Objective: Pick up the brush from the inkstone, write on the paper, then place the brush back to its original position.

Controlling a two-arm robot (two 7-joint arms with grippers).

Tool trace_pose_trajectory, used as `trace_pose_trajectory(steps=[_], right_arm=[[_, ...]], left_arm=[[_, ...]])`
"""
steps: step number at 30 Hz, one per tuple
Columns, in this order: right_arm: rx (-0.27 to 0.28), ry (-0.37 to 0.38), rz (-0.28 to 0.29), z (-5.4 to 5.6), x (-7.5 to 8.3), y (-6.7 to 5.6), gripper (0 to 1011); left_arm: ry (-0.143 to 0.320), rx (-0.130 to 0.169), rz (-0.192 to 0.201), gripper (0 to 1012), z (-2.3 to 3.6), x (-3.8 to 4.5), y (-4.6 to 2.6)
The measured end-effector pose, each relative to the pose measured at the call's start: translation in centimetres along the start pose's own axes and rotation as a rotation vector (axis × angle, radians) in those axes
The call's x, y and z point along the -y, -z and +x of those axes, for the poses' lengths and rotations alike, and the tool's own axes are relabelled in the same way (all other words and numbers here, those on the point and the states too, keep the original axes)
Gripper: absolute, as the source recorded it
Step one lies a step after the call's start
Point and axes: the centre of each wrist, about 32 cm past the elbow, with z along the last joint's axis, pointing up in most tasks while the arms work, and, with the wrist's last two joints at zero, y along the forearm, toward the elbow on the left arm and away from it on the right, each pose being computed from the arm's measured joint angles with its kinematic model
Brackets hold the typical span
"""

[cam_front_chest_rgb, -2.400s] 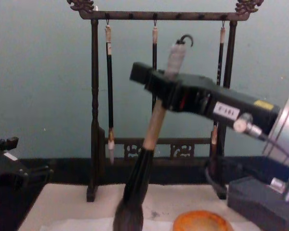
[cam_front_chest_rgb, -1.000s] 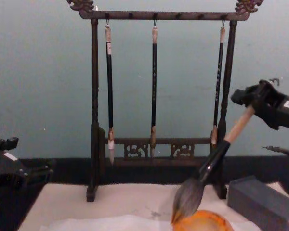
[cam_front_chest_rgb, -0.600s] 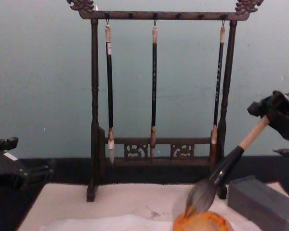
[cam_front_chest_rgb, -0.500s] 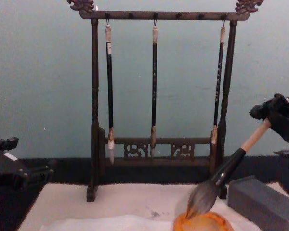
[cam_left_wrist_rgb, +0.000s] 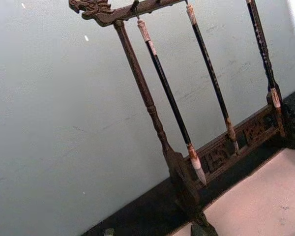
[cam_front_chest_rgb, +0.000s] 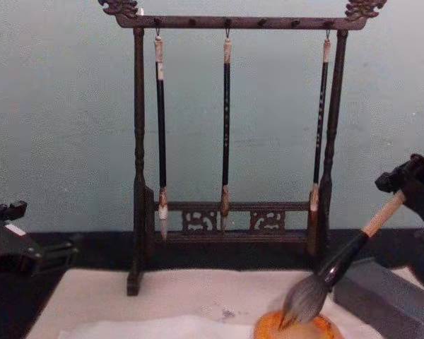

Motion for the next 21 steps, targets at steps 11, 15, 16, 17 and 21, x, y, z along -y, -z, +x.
trace_pose_trajectory(steps=[11, 15, 16, 17, 21], right_arm=[[-0.028, 0.020, -0.011, 0.6, 0.3, 0.0, 0], [-0.038, 0.031, -0.015, 0.8, 0.3, 0.2, 0], [-0.044, 0.035, -0.017, 0.9, 0.2, 0.2, 0], [-0.047, 0.036, -0.018, 1.0, 0.2, 0.3, 0], [-0.069, 0.048, -0.023, 1.2, 0.0, 0.4, 0]], left_arm=[[0.000, 0.000, 0.000, 1010, 0.00, 0.00, 0.00], [0.000, 0.000, 0.000, 1010, 0.00, 0.00, 0.00], [0.000, 0.000, 0.000, 1010, 0.00, 0.00, 0.00], [0.000, 0.000, 0.000, 1010, 0.00, 0.00, 0.00], [0.000, 0.000, 0.000, 1010, 0.00, 0.00, 0.00]])
